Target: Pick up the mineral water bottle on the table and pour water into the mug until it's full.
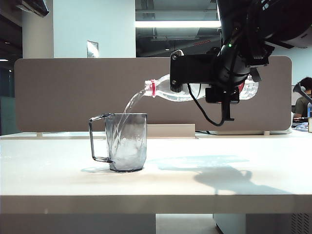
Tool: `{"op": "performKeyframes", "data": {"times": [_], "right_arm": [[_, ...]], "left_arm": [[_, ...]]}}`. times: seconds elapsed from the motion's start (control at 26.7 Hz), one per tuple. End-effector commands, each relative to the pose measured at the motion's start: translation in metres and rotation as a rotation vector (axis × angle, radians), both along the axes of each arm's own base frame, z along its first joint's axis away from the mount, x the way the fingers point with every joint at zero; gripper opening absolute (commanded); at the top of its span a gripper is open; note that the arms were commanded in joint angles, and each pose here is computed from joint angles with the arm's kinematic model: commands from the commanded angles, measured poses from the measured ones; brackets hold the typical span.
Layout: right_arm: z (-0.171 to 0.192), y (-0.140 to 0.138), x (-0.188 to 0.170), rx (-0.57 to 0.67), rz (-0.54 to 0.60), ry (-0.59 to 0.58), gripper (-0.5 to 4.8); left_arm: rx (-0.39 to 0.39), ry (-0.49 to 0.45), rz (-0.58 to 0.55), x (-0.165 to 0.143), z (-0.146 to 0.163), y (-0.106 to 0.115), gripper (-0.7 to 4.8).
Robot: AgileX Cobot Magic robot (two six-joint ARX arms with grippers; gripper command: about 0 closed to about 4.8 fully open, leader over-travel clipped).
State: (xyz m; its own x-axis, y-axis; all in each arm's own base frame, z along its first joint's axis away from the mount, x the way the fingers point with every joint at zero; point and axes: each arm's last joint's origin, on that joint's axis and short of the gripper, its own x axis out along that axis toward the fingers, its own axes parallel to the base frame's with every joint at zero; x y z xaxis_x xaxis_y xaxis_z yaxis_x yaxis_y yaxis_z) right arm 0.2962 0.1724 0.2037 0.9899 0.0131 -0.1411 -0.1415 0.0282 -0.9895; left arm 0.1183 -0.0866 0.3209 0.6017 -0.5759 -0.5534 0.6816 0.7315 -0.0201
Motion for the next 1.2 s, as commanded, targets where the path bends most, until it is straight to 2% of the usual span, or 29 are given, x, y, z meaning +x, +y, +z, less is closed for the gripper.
{"op": "performKeyframes", "data": {"times": [0.04, 0.79, 1.2], "right_arm": [[0.0132, 0.0014, 0.0008, 0.036, 0.000, -0.073, 1.68], [0.0134, 0.0013, 0.0008, -0.130, 0.016, -0.077, 1.71], [0.0165, 0.0014, 0.0010, -0.140, 0.014, -0.105, 1.71]], "left_arm": [[-0.005, -0.011, -0.006, -0.0002, 0.0018, 0.0000, -0.05], [-0.005, -0.011, -0.006, -0.0002, 0.0018, 0.0000, -0.05], [-0.005, -0.011, -0.006, -0.0002, 0.0018, 0.0000, -0.05]]}}
